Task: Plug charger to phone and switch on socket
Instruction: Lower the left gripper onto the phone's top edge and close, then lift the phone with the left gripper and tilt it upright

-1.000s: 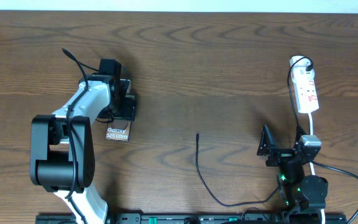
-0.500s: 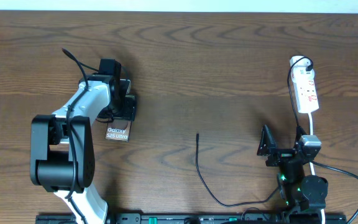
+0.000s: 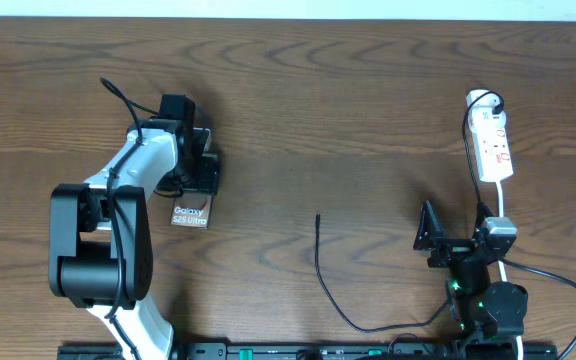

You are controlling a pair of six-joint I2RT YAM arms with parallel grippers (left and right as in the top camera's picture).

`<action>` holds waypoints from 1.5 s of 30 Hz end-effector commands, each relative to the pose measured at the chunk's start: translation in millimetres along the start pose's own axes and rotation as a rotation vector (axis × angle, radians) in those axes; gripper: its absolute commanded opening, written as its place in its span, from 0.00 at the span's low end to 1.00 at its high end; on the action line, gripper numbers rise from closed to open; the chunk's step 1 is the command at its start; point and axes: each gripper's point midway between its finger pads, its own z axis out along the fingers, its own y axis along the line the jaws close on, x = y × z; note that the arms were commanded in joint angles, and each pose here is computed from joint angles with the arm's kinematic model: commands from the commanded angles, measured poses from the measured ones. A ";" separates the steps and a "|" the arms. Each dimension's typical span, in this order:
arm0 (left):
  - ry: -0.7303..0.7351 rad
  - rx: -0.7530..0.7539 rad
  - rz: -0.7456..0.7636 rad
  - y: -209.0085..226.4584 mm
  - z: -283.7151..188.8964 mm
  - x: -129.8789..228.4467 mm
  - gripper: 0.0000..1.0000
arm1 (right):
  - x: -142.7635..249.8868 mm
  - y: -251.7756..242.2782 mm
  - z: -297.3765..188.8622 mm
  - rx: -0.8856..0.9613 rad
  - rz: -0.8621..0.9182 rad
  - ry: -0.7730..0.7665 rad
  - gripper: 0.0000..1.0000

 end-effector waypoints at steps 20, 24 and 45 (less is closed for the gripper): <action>-0.159 0.224 -0.071 -40.9 -82.8 -15.7 0.07 | 1.5 2.9 -0.1 -0.011 -0.005 0.005 0.99; -0.153 0.256 -0.102 -45.9 -84.0 -15.5 0.07 | 1.5 2.9 -0.1 -0.011 -0.005 0.005 0.99; -0.012 0.989 -0.346 -143.6 -154.5 -22.8 0.08 | 1.5 2.9 -0.1 -0.011 -0.005 0.005 0.99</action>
